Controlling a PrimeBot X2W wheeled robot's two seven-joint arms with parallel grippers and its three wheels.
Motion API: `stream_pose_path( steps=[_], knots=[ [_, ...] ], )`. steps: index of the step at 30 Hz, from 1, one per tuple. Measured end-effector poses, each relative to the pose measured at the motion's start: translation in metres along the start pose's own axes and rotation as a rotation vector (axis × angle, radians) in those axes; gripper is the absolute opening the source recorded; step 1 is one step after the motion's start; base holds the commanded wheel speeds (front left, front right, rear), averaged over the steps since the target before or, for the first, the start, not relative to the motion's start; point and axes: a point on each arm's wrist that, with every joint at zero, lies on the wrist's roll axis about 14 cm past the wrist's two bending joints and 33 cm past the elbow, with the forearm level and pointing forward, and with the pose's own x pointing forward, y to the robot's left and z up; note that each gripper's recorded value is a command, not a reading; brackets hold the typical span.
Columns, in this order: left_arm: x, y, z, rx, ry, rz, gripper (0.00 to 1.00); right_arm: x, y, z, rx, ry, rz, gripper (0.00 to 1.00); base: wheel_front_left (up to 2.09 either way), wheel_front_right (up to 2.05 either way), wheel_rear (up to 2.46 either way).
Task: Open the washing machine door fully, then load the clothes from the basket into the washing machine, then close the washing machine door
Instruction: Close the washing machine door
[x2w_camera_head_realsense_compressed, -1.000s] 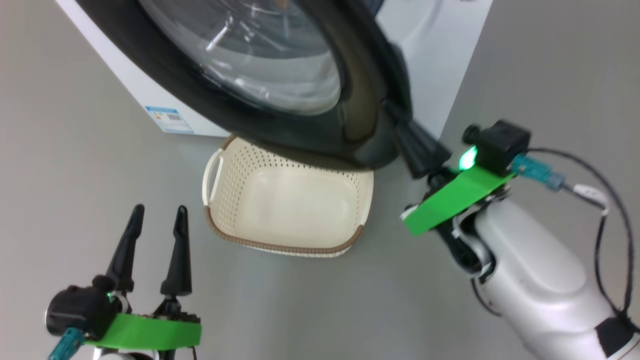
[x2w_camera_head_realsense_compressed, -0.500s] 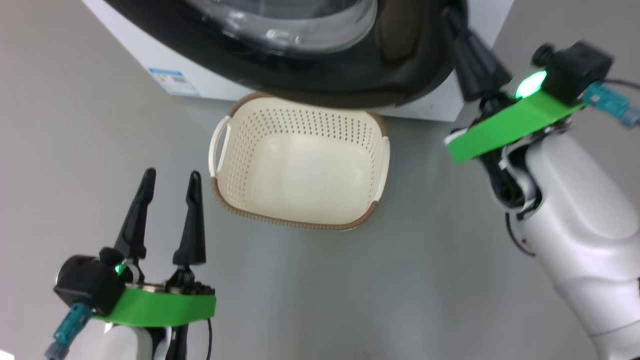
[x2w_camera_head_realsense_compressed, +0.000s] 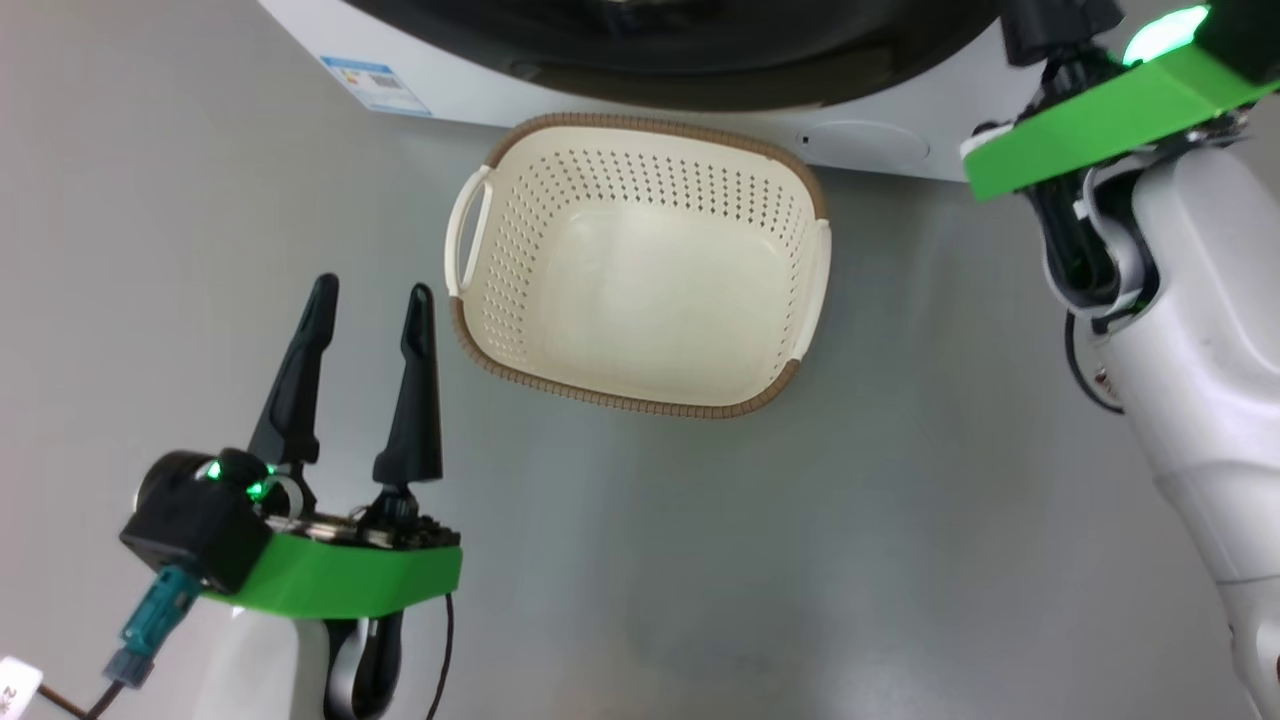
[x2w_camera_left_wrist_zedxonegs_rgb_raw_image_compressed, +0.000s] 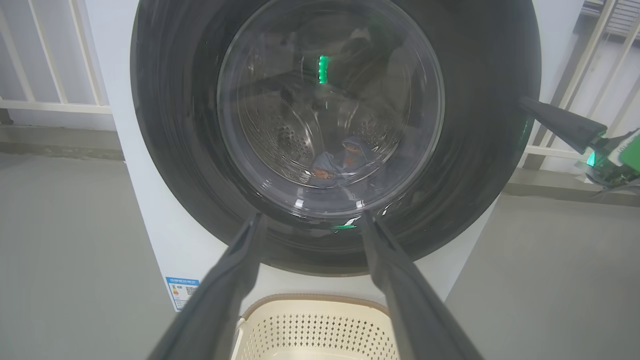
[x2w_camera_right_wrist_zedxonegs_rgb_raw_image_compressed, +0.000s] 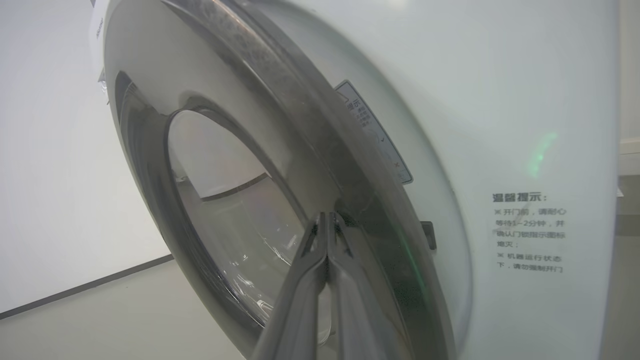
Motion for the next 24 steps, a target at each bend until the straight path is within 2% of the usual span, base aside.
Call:
stream_pose_path(
  steps=[8,24],
  knots=[
    [0.011,-0.004,-0.003,0.011,-0.001,-0.02,1.0,0.018,-0.017,-0.001,0.005,-0.032,-0.03,0.0,0.0,0.0,0.0],
    [0.016,-0.008,-0.007,0.019,0.01,-0.038,1.0,0.028,-0.018,-0.008,0.029,-0.04,-0.026,0.0,0.0,0.0,0.0]
  ],
)
